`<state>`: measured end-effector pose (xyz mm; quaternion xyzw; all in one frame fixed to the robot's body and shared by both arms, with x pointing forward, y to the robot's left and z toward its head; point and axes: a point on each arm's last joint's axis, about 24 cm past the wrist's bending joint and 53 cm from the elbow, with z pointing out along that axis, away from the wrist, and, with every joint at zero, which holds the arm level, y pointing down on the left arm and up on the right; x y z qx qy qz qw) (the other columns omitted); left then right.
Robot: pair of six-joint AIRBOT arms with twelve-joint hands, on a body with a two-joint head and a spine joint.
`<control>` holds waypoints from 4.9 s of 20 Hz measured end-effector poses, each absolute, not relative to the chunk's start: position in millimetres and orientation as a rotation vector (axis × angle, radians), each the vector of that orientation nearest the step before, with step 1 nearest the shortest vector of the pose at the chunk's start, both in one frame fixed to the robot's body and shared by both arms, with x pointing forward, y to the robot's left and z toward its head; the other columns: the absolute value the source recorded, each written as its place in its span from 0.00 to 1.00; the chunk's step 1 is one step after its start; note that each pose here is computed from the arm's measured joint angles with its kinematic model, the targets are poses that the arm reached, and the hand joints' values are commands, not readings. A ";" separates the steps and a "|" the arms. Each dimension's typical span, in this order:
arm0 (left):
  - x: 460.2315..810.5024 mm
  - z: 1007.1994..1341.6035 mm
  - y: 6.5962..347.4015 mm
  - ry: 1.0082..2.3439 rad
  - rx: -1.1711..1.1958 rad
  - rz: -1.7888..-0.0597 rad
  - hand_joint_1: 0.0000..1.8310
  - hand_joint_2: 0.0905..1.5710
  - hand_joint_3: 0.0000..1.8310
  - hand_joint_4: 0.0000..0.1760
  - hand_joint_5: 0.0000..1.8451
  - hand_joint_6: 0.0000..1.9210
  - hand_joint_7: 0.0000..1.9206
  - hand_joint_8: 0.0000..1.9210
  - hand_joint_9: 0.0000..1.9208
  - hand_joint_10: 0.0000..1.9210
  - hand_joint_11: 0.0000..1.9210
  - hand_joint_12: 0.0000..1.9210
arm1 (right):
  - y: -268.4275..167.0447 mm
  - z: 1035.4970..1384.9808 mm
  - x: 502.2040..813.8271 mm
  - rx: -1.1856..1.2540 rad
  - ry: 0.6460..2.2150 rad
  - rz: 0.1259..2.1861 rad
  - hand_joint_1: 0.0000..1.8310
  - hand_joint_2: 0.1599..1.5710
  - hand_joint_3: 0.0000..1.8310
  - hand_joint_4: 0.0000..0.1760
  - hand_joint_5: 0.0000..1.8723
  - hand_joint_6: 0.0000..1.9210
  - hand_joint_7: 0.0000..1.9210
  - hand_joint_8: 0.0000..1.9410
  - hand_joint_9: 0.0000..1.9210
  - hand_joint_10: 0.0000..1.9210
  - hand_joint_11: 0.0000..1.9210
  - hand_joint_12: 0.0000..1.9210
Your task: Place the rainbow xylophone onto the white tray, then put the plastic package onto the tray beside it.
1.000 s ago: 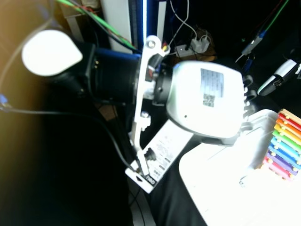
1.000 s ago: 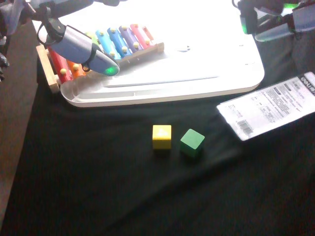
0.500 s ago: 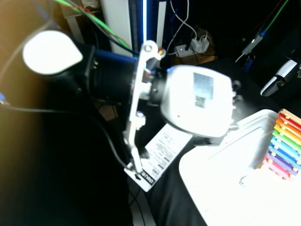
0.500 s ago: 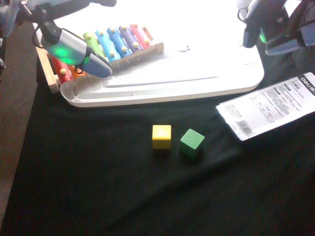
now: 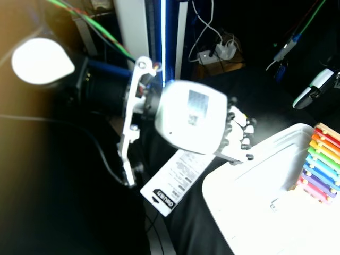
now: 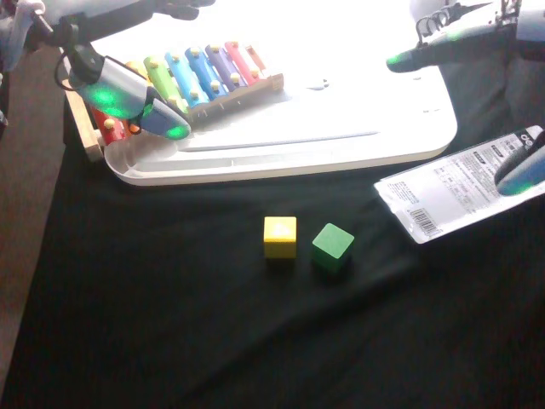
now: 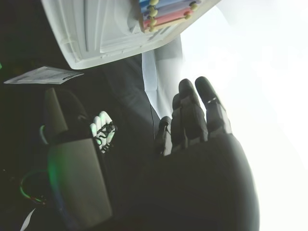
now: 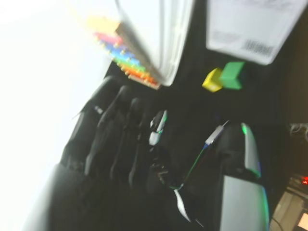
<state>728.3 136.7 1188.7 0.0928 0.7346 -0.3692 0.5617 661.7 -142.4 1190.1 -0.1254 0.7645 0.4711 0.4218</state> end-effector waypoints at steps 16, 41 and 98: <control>726.7 1184.7 136.0 1.740 0.220 -0.869 0.49 0.48 0.00 0.90 0.00 0.00 0.13 0.00 0.21 0.01 0.00 0.48 | -144.5 1103.0 662.4 -0.273 2.174 1.098 0.41 0.32 0.00 0.29 0.05 0.00 0.14 0.00 0.17 0.01 0.02 0.58; 722.0 1183.8 130.4 1.739 0.231 -0.886 0.51 0.51 0.00 0.81 0.00 0.00 0.13 0.00 0.21 0.00 0.00 0.45 | -142.3 1068.1 677.1 -0.271 2.251 0.990 0.51 0.34 0.00 0.30 0.12 0.00 0.28 0.00 0.30 0.00 0.17 0.50; 721.5 1168.5 139.8 1.766 0.209 -0.867 0.52 0.51 0.00 0.92 0.00 0.00 0.15 0.00 0.24 0.00 0.00 0.54 | -144.3 1176.4 675.1 -0.293 1.932 1.111 0.81 0.68 0.00 0.00 0.46 0.00 0.43 0.58 0.47 0.67 0.37 0.64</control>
